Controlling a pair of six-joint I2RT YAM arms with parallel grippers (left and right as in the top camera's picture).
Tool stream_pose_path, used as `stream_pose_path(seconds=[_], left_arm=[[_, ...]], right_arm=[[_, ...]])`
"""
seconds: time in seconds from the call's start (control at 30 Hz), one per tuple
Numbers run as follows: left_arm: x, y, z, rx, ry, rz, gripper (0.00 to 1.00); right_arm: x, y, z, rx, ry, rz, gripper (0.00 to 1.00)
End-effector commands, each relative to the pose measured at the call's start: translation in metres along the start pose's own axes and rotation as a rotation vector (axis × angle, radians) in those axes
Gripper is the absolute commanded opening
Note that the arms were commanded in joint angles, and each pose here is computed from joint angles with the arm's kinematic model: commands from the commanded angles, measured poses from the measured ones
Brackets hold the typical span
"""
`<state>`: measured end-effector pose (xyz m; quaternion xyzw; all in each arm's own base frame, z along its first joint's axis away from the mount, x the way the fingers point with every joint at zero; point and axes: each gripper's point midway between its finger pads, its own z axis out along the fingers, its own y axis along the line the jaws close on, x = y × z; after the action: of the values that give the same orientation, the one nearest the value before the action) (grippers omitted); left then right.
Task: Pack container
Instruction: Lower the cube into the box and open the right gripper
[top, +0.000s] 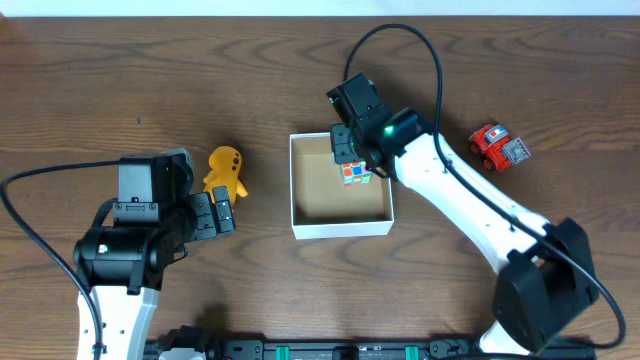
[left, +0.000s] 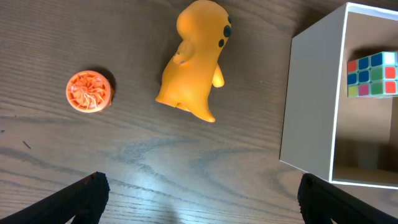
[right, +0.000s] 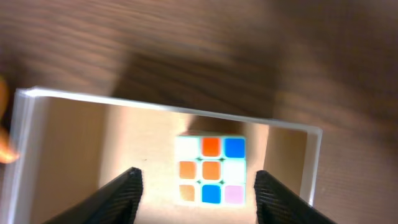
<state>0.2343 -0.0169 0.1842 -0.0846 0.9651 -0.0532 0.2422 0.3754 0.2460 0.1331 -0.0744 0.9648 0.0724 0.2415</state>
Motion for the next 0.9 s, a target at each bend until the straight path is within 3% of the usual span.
stream_pose_path(seconds=[0.0,0.03,0.13,0.23,0.53,0.87], left_arm=[[-0.007,0.002,-0.005,-0.016,-0.023,0.006,0.98],[-0.007,0.002,-0.005,-0.016,-0.023,0.006,0.98],[-0.007,0.002,-0.005,-0.016,-0.023,0.006,0.98],[-0.007,0.002,-0.005,-0.016,-0.023,0.006,0.98],[-0.007,0.002,-0.005,-0.016,-0.022,0.006,0.98],[-0.006,0.003,-0.005,-0.016,-0.02,0.006,0.98]], right_arm=[[0.01,0.028,-0.008,-0.078,0.025,-0.144,0.43],[0.017,0.033,-0.006,-0.088,0.045,-0.162,0.4],[0.032,0.039,0.005,-0.081,0.093,-0.191,0.17],[0.042,0.041,0.019,-0.069,0.13,-0.203,0.11],[0.058,0.033,0.067,-0.024,0.197,-0.201,0.1],[0.035,0.002,0.08,0.18,0.074,-0.113,0.09]])
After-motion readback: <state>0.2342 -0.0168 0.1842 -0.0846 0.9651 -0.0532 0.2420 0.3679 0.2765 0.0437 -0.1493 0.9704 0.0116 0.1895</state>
